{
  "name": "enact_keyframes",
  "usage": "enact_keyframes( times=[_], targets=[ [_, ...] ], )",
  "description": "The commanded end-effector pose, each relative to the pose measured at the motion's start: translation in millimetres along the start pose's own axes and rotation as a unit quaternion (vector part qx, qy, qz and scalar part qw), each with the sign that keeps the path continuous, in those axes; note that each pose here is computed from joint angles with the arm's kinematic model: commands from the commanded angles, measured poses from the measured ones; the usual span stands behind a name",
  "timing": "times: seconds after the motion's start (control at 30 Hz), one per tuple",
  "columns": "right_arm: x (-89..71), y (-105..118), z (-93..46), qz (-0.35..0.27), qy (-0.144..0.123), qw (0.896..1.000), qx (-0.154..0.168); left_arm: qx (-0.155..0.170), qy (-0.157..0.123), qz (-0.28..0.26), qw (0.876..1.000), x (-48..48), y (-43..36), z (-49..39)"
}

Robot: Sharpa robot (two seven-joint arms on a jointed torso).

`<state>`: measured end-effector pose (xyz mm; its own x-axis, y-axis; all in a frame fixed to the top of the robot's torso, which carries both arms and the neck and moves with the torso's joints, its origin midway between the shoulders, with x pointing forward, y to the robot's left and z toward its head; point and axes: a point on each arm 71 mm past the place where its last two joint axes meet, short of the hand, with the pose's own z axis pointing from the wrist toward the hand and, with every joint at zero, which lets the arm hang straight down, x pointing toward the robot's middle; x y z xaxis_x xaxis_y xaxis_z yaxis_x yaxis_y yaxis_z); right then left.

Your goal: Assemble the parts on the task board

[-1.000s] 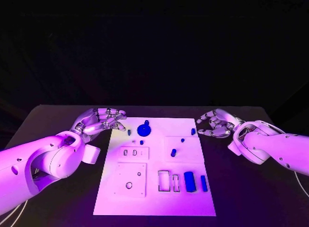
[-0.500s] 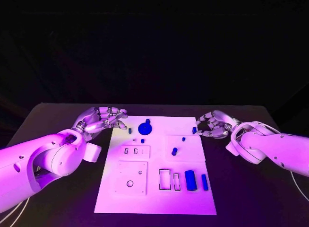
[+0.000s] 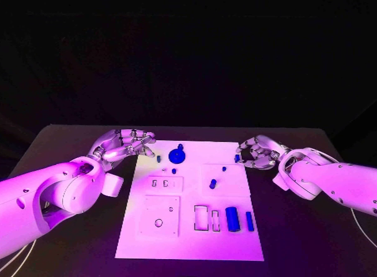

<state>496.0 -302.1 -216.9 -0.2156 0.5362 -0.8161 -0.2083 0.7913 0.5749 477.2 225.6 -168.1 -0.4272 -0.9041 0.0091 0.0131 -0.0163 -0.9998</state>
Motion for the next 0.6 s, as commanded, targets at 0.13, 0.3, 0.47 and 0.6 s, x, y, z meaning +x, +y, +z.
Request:
enact_keyframes(
  times=[0.13,0.3,0.47,0.6],
  targets=[
    [2.6,0.8,1.2,-0.008,0.010,1.000,-0.005,0.004,0.008,-0.005,1.000,1.9,-1.0,0.4],
    [2.6,-0.5,2.3,-0.011,0.010,1.000,-0.001,0.004,0.008,-0.005,1.000,1.6,-1.0,0.4],
    [3.8,0.1,3.9,-0.014,0.012,1.000,-0.002,0.003,0.008,-0.005,1.000,1.6,-1.0,0.4],
    [5.1,0.7,4.6,-0.014,0.015,1.000,-0.002,0.003,0.008,-0.005,1.000,1.6,-0.9,0.4]
  ],
)
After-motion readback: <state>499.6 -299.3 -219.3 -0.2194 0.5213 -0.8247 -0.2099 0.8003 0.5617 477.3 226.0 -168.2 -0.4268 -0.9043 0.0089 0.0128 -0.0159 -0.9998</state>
